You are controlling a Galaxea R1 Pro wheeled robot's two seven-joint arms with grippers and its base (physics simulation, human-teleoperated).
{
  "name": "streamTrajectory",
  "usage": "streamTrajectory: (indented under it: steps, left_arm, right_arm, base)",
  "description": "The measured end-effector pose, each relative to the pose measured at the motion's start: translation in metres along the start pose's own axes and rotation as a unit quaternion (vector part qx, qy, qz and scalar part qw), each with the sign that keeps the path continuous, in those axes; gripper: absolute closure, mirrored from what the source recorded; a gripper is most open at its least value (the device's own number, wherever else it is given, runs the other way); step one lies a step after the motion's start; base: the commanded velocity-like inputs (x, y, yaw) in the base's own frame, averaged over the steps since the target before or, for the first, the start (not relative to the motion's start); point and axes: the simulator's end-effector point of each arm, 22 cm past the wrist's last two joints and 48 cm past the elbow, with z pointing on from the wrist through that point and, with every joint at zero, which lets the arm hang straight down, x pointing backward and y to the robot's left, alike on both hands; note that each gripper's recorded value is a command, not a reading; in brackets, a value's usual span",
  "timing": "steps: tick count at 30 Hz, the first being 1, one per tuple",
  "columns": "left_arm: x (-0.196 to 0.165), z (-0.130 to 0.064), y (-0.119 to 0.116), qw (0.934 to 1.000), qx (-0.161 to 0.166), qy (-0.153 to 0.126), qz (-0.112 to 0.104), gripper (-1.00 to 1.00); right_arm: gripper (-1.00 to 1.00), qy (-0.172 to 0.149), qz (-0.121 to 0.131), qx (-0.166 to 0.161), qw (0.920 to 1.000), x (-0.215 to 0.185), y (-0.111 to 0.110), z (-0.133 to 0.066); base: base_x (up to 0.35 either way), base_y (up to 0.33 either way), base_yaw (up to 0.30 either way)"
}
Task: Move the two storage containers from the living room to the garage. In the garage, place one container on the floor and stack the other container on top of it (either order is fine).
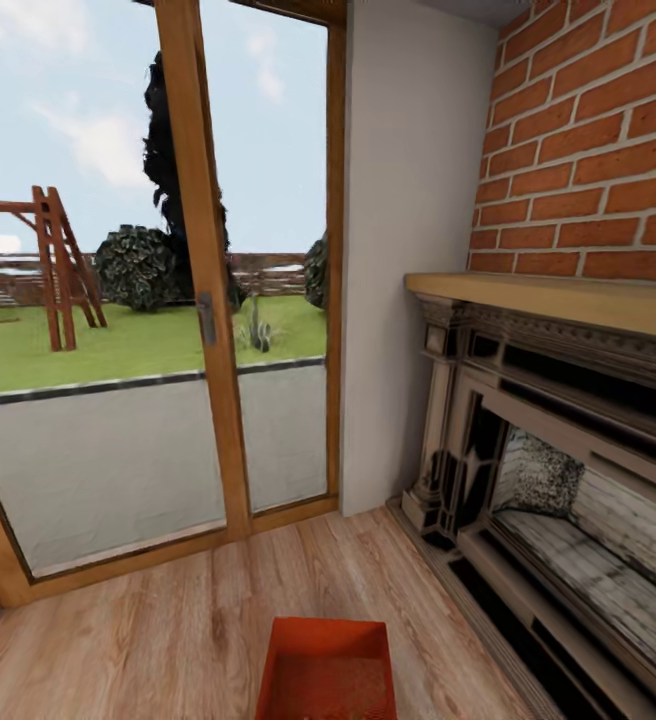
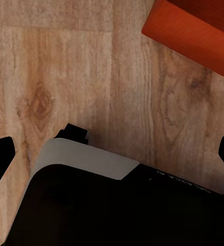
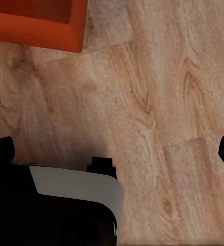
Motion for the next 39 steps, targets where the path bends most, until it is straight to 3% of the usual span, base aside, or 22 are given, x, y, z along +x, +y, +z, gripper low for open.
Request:
streamTrajectory:
  steps: [39]
  left_arm:
    - [0.0001,-0.0002,0.0,1.0,0.0,0.0,0.0,-1.0]
  right_arm:
    - [-1.0,-0.001,0.001,-0.001,1.0,-0.0004,0.0012,-0.0001]
  base:
    - [0.002,0.028,-0.024]
